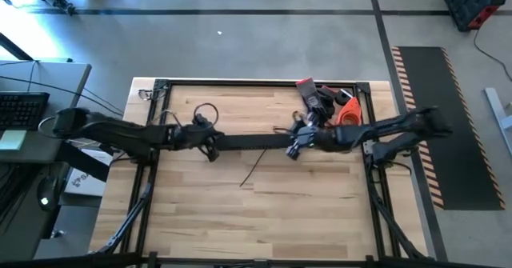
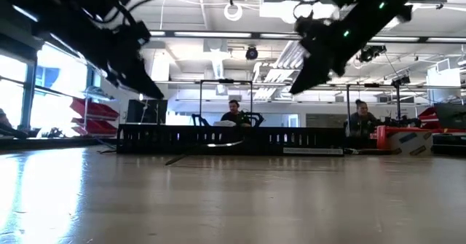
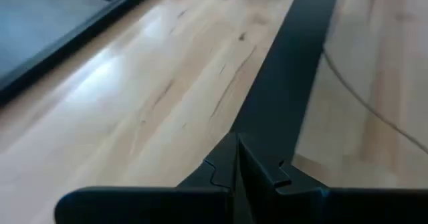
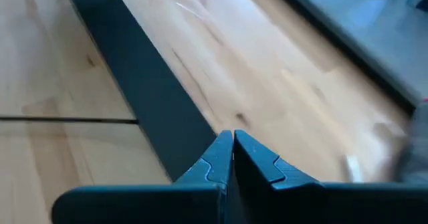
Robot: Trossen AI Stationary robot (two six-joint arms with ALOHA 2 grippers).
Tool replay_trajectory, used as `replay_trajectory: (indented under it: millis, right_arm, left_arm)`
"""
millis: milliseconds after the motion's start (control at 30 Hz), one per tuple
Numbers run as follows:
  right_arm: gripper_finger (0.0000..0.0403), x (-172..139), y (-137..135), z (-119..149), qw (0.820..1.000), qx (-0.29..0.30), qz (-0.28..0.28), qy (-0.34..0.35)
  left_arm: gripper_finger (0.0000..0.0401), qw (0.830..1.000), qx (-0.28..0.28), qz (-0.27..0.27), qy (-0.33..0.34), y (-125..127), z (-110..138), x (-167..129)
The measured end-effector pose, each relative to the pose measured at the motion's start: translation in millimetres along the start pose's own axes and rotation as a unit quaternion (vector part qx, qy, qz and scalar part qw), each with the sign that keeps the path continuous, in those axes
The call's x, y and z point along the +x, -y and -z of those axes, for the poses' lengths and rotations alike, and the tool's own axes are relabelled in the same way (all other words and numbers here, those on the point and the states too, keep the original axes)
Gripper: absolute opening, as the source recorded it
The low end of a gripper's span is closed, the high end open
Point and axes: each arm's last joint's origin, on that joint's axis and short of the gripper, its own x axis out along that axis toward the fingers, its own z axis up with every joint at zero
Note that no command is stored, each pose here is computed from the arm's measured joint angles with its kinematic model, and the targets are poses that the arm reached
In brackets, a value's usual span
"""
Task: Ziptie cables
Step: Return to Home Position
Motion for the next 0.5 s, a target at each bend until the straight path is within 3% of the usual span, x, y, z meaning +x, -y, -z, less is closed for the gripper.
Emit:
replay_trajectory:
  millis: [133,300,400,500]
  right_arm:
    - [0.0,-46,23,-11,0.999,-0.029,-0.016,0.016]
    - [0.0,-98,63,-15,0.997,-0.017,-0.06,0.036]
    - [0.0,-121,78,-14,0.987,-0.009,-0.148,0.06]
    - [0.0,-129,82,-8,0.96,-0.026,-0.256,0.105]
  left_arm:
    - [0.0,1.0,0.009,-0.002,0.009,-12,-18,-32]
    - [0.0,0.998,-0.039,-0.013,0.054,-41,-22,-81]
    - [0.0,0.992,-0.087,-0.015,0.086,-55,-12,-105]
    - [0.0,0.984,-0.12,0.018,0.13,-62,1,-120]
